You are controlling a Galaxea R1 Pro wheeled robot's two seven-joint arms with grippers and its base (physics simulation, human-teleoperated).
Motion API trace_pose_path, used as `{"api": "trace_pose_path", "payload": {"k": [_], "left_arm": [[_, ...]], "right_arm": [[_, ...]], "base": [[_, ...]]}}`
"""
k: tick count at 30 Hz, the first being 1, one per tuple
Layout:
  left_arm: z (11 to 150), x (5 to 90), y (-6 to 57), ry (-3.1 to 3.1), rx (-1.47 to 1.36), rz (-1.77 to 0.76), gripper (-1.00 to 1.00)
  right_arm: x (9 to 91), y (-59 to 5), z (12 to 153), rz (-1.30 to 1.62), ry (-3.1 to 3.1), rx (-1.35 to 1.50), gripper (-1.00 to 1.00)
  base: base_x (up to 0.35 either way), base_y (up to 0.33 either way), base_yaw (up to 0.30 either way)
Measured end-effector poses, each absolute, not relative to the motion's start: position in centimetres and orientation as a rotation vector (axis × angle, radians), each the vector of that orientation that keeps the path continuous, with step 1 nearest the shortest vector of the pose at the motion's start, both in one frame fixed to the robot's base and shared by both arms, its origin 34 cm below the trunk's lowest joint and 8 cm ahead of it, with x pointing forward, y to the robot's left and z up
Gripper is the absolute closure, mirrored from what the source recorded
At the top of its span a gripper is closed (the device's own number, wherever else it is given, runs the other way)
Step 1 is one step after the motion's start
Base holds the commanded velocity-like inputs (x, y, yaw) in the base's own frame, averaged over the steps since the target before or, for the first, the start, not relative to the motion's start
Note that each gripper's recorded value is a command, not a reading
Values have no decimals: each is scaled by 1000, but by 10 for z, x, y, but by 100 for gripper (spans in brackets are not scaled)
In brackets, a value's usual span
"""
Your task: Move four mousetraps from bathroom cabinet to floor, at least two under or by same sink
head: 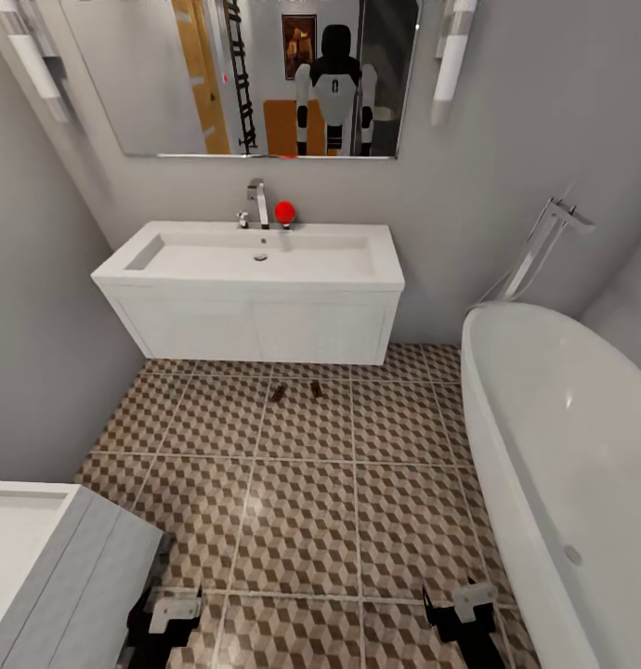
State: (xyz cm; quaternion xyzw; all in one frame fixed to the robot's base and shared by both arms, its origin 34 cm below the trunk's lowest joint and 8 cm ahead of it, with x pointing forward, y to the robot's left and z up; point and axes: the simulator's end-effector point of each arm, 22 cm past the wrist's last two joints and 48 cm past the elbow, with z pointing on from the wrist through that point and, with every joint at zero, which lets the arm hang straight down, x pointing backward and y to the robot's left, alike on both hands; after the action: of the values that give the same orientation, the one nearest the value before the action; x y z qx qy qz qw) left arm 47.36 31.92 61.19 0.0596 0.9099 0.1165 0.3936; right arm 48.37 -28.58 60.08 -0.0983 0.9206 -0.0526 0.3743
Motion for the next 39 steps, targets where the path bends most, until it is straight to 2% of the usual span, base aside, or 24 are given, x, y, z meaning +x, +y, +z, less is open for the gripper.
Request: {"api": "trace_pose_path", "payload": {"k": [10,39], "left_arm": [[613,431,316,2363,158,290,-100],[635,405,323,2388,164,305,-100]], "right_arm": [[473,-282,608,-132,2371,-245,-100],[461,-279,631,-136,2386,-191,-100]], "base": [[0,0,0],[0,0,0]]}}
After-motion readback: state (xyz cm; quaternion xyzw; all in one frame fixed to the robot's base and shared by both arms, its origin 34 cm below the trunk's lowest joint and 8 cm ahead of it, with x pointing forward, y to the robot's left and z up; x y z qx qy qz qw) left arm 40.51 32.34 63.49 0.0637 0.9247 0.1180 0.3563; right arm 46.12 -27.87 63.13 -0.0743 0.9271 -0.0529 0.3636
